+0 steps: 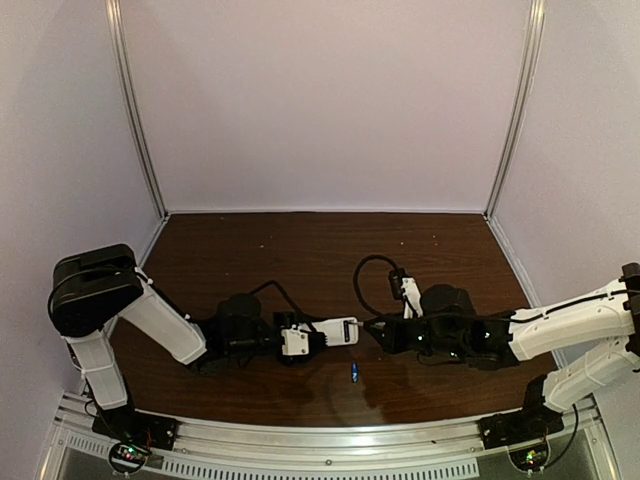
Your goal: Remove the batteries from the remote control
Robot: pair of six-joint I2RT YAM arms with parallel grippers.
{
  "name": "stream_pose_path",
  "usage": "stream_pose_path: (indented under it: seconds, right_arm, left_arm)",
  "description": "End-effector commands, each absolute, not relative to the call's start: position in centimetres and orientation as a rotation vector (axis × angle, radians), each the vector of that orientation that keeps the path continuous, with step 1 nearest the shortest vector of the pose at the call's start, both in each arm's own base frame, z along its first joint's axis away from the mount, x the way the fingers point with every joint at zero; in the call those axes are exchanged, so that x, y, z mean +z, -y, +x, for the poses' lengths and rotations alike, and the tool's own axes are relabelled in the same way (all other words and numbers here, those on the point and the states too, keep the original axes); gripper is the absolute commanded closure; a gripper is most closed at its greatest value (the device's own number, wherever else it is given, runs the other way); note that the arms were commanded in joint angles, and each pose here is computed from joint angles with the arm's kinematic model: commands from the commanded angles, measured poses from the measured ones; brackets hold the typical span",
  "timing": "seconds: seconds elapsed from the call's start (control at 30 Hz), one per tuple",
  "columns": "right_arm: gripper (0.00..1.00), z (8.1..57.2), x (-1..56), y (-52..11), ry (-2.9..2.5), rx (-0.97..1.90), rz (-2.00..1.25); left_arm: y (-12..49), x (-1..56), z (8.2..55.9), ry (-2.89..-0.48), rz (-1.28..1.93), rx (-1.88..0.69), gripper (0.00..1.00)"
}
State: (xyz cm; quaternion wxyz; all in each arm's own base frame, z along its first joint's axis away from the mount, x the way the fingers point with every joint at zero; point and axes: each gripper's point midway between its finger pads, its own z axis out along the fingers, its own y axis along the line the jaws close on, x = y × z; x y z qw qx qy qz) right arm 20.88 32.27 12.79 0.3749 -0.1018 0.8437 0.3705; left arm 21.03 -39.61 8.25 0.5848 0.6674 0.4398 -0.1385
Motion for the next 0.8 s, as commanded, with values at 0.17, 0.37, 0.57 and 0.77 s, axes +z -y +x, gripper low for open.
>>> stream_pose_path:
  seconds: [0.17, 0.37, 0.57, 0.77]
  right_arm:
    - [1.00, 20.6, 13.5, -33.0, -2.117, 1.075, -0.302]
    - [1.00, 19.7, 12.4, -33.9, -2.151, 1.152, -0.400]
    - [1.00, 19.6, 12.3, -34.3, -2.135, 1.209, -0.452]
    - [1.00, 19.4, 12.2, -34.2, -2.117, 1.245, -0.503]
  left_arm:
    - [40.0, 9.8, 19.8, -0.954, 1.537, -0.382, 1.00]
    - [39.8, 10.0, 19.3, -0.930, 1.544, -0.396, 1.00]
    - [39.8, 10.0, 19.2, -0.924, 1.545, -0.391, 1.00]
    - [39.7, 9.9, 19.3, -0.926, 1.545, -0.389, 1.00]
